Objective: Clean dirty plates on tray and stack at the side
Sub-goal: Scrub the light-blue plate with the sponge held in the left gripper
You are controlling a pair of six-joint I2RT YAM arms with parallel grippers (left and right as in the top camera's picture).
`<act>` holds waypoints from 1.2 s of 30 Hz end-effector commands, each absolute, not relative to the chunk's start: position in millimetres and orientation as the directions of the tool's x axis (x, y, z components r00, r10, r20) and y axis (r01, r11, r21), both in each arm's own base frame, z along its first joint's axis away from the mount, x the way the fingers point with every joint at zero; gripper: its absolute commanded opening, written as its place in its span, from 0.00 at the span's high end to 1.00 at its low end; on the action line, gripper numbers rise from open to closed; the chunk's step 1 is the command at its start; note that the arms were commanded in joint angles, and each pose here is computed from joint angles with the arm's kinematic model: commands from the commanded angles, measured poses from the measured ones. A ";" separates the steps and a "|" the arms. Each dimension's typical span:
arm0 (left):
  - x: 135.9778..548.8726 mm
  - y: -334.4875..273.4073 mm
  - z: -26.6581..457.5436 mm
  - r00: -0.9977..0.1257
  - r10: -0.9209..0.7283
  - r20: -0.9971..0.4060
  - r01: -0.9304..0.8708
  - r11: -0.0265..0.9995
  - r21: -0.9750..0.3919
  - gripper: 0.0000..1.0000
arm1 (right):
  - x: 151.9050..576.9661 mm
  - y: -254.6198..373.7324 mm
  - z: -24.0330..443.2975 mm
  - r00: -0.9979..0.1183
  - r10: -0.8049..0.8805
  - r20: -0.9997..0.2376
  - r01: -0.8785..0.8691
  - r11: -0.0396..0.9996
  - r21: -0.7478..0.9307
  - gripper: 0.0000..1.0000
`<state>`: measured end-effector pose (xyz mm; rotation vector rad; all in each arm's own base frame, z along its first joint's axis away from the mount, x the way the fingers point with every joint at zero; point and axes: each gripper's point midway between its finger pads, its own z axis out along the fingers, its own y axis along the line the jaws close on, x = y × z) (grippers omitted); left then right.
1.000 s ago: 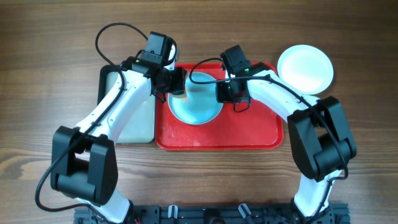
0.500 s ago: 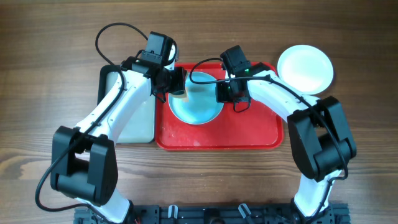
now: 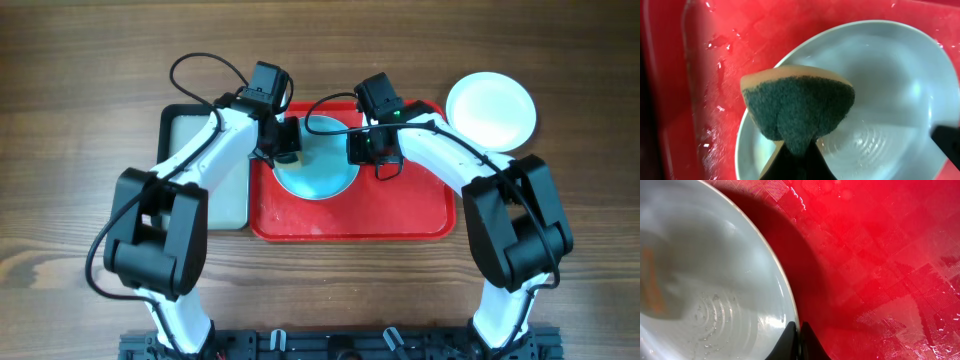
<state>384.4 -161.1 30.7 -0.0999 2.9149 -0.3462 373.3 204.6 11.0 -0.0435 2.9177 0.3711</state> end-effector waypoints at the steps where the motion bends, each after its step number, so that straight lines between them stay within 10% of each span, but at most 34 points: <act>1: 384.9 -172.2 13.2 -0.980 -0.083 -0.179 -0.041 0.974 -0.224 0.96 | 371.1 202.0 2.8 -0.982 0.007 -0.188 -0.037 0.973 0.229 0.96; 7: 376.1 -179.8 -27.5 -0.983 -0.133 -0.126 -0.112 0.981 -0.156 0.96 | 371.0 202.0 2.8 -0.982 0.007 -0.188 -0.037 0.973 0.229 0.96; 20: 367.0 -269.2 35.9 -0.995 0.076 -0.061 0.097 0.709 -0.698 0.96 | 371.6 202.2 3.0 -0.982 0.007 -0.190 -0.038 0.973 0.230 0.96; 27: 393.4 -207.7 99.6 -0.955 -0.047 -0.294 0.091 0.895 -0.437 0.96 | 371.8 202.3 3.1 -0.982 0.006 -0.191 -0.039 0.972 0.230 0.96; 36: 360.1 -179.1 59.2 -0.982 -0.085 -0.167 -0.036 0.960 -0.276 0.96 | 372.5 202.6 3.3 -0.981 0.007 -0.194 -0.039 0.972 0.231 0.96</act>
